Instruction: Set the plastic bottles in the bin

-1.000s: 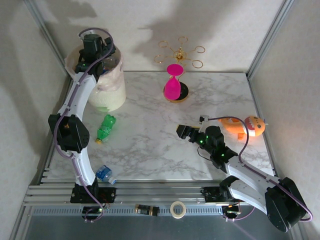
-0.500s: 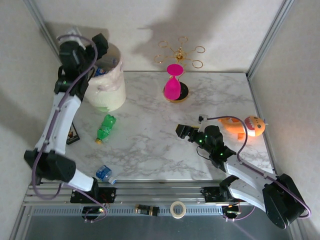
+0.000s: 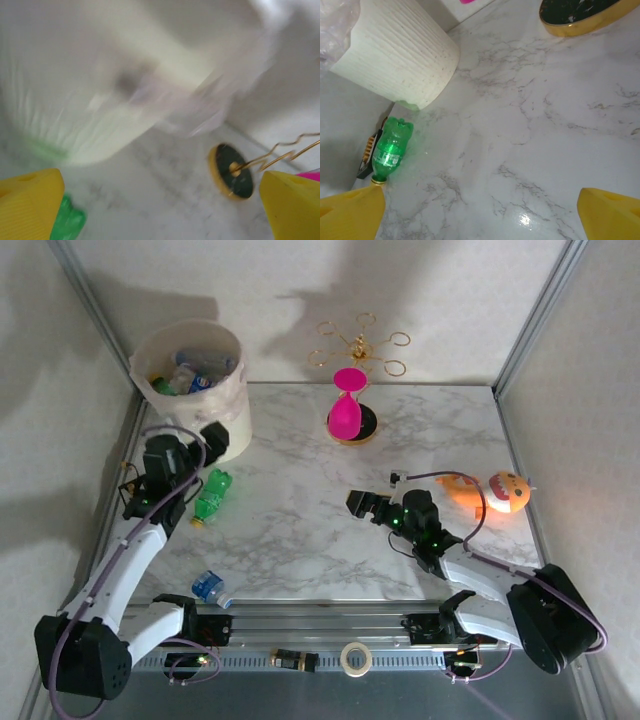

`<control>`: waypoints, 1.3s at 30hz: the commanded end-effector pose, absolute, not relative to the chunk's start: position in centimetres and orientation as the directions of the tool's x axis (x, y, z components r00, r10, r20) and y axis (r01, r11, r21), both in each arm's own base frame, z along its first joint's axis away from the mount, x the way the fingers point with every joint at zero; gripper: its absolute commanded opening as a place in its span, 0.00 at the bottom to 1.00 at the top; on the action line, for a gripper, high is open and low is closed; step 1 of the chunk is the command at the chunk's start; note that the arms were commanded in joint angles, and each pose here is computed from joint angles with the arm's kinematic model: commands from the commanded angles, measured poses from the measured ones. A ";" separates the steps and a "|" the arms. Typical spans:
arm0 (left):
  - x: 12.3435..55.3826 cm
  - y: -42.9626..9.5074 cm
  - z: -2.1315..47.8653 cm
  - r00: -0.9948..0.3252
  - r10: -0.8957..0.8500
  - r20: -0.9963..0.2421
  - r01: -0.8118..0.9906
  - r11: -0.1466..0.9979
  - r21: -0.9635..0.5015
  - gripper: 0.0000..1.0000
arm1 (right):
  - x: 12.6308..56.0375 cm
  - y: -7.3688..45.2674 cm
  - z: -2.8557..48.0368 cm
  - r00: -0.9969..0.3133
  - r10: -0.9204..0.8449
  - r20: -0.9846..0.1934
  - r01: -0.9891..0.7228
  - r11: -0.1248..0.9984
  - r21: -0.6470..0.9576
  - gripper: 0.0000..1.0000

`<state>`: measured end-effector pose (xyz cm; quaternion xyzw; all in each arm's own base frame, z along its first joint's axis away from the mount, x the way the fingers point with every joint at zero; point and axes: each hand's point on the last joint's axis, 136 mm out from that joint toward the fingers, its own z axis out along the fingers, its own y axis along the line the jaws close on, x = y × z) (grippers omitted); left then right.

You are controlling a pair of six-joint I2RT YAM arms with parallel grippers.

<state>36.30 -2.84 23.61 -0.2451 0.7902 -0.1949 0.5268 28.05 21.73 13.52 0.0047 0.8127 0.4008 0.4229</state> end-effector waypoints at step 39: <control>37.5 -4.1 3.6 -0.711 -0.397 -0.580 -0.340 0.916 -0.211 1.00 | 28.4 22.3 14.6 -0.642 0.350 -0.682 -0.342 0.665 0.664 0.99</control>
